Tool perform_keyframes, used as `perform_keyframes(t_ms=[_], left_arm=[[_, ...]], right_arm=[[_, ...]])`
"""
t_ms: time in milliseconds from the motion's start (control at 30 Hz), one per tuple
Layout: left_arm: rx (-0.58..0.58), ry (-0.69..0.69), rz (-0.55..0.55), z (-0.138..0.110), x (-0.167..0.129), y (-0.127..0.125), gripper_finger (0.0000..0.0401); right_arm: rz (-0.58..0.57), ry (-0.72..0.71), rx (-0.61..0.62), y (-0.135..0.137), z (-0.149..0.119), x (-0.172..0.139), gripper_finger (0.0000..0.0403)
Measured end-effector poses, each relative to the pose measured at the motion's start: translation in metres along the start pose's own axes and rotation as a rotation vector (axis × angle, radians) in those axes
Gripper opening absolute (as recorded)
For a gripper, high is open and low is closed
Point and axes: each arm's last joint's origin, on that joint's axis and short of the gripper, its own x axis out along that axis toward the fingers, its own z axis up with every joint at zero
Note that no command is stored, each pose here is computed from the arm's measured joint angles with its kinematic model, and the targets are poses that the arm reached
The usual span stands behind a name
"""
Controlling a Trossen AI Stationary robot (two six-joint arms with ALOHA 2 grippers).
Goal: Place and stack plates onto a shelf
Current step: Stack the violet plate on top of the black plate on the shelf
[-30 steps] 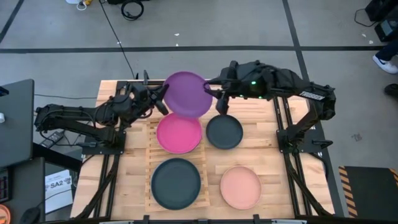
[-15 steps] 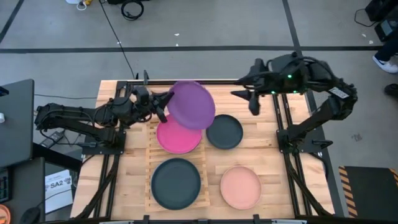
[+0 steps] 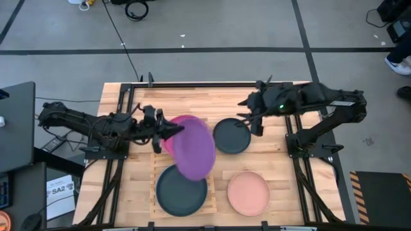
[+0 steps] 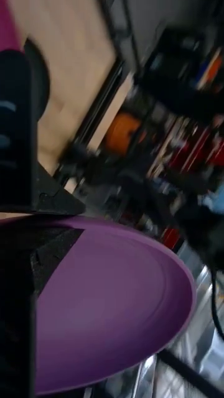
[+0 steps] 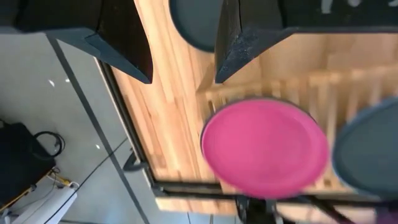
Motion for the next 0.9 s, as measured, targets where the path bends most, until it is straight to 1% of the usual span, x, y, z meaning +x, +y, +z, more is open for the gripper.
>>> perform_keyframes(t_ms=[167, 267, 500, 700, 900], left_arm=[[-0.062, 0.064, -0.095, -0.009, -0.007, -0.015, 0.0018], [-0.102, 0.121, -0.121, -0.016, -0.012, -0.022, 0.0018], [-0.202, 0.267, -0.129, -0.034, -0.023, -0.033, 0.0018], [-0.283, 0.353, -0.140, -0.044, -0.032, -0.041, 0.0018], [-0.357, 0.410, -0.138, -0.051, -0.040, -0.047, 0.0018]], right_arm=[[-0.013, 0.032, -0.005, 0.002, -0.033, 0.030, 0.0178], [-0.015, 0.029, 0.016, 0.001, -0.052, 0.042, 0.0178], [0.074, 0.038, 0.046, 0.003, -0.092, 0.063, 0.0178], [0.066, 0.111, 0.086, 0.005, -0.121, 0.077, 0.0177], [0.067, 0.160, 0.077, 0.010, -0.141, 0.090, 0.0177]])
